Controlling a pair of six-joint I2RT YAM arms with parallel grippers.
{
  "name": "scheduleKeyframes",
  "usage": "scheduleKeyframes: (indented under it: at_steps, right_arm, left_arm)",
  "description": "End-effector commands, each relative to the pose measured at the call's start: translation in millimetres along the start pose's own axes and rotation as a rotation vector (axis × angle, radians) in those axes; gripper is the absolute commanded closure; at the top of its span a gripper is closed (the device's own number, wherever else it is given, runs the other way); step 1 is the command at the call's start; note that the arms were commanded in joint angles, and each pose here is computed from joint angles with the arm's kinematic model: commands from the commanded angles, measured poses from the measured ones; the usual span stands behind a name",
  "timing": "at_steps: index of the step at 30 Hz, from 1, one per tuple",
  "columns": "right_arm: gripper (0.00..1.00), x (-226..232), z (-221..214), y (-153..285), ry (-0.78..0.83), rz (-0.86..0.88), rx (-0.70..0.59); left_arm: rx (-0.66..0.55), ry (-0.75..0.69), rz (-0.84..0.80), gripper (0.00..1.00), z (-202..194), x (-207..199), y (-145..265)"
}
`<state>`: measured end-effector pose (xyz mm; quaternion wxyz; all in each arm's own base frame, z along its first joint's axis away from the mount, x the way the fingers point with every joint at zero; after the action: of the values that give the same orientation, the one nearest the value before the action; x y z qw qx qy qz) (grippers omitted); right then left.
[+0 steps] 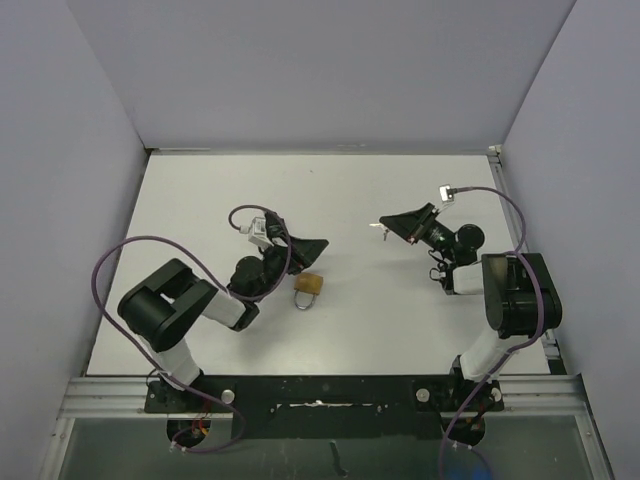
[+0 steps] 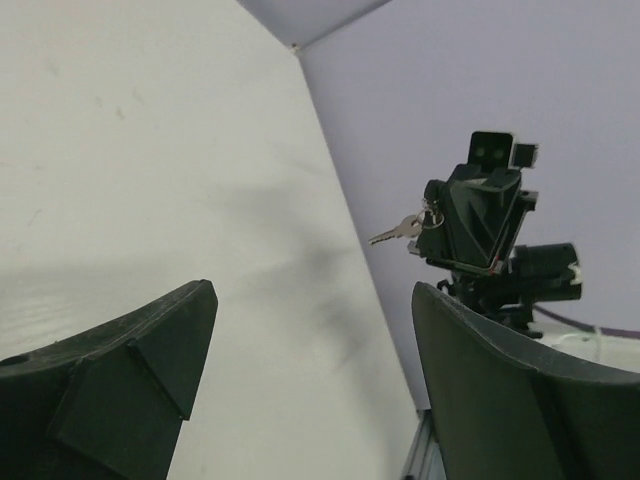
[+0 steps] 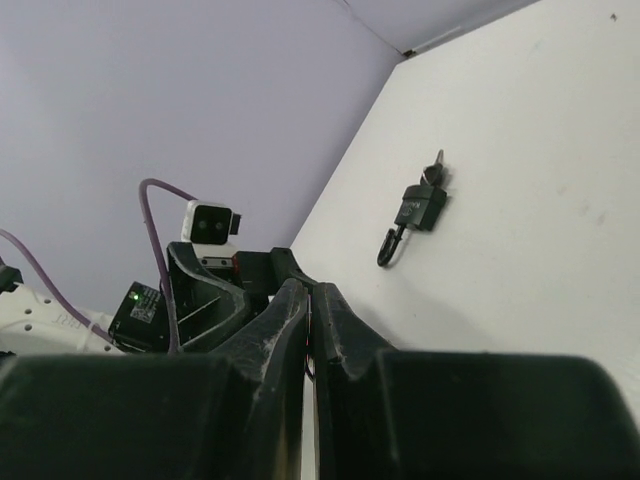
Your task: Unlock with the key
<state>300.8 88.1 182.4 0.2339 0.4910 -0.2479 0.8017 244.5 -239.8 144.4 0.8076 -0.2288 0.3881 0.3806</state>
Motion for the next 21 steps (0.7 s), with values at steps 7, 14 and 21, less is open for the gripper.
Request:
scheduleKeyframes:
  at_steps: [7,14,21]
  right_arm:
    - [1.00,-5.3,-20.3,-0.4,0.143,-0.198,0.137]
    - [1.00,12.7,-31.8,-7.4,0.289,-0.359,0.200]
    - [1.00,16.3,-33.5,-9.7,0.292,-0.353,0.219]
  left_arm:
    - [0.288,-0.332,0.184,0.20,3.3,-5.2,14.4]
    - [0.463,-0.591,0.426,0.14,8.1,-11.7,25.8]
    - [0.605,-0.751,0.614,0.02,-8.0,-12.0,31.7]
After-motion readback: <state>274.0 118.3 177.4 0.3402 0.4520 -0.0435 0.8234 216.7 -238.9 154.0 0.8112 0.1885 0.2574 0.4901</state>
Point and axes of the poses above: each gripper's point midway between its finger pads, its own y axis back along the fingers, its own x axis along the line the jaws close on, z = x × y, the point moved 10 cm from there along y, back along the fingers, and after that the axes turned 11 degrees about -y, right-handed, at the moved point
